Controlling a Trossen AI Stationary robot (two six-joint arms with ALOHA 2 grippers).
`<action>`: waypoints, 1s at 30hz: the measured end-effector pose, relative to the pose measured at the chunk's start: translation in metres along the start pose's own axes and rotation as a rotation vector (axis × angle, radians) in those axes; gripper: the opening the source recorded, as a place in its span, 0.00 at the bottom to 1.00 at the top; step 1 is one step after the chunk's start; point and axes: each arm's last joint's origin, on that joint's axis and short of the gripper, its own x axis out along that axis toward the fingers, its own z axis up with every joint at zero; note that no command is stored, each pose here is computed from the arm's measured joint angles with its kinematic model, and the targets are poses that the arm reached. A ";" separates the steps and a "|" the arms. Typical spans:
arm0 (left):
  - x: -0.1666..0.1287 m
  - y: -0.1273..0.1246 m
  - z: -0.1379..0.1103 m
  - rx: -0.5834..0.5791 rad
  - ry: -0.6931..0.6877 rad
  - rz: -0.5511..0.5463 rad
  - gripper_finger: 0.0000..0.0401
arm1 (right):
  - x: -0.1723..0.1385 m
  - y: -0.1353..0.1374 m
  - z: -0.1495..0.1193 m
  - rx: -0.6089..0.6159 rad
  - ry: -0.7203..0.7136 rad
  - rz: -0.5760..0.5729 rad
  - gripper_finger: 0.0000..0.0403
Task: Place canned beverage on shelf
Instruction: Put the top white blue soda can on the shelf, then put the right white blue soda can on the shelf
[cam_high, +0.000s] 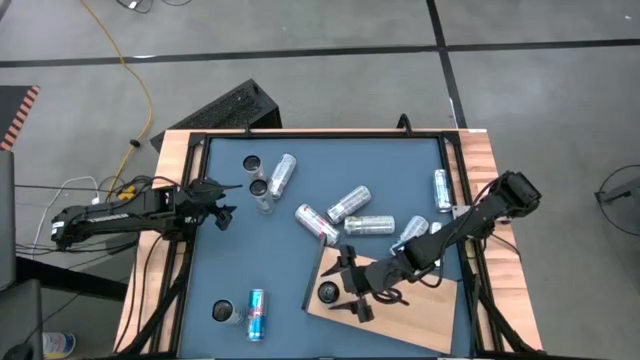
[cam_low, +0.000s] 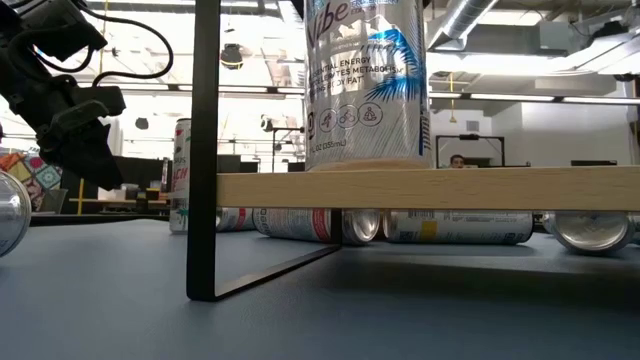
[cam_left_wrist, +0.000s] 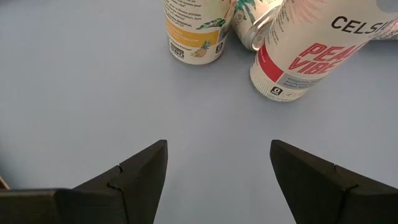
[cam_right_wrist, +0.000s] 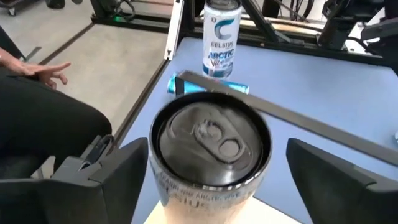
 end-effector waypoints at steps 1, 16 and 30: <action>0.000 0.000 0.000 0.000 0.000 0.000 0.67 | 0.000 0.000 -0.001 -0.002 0.009 -0.001 0.92; 0.000 0.000 0.000 0.000 -0.001 0.000 0.67 | -0.051 -0.008 0.005 0.076 0.170 -0.016 0.91; 0.000 0.000 0.000 0.000 0.000 0.000 0.67 | -0.100 -0.074 -0.030 0.204 0.679 -0.444 0.91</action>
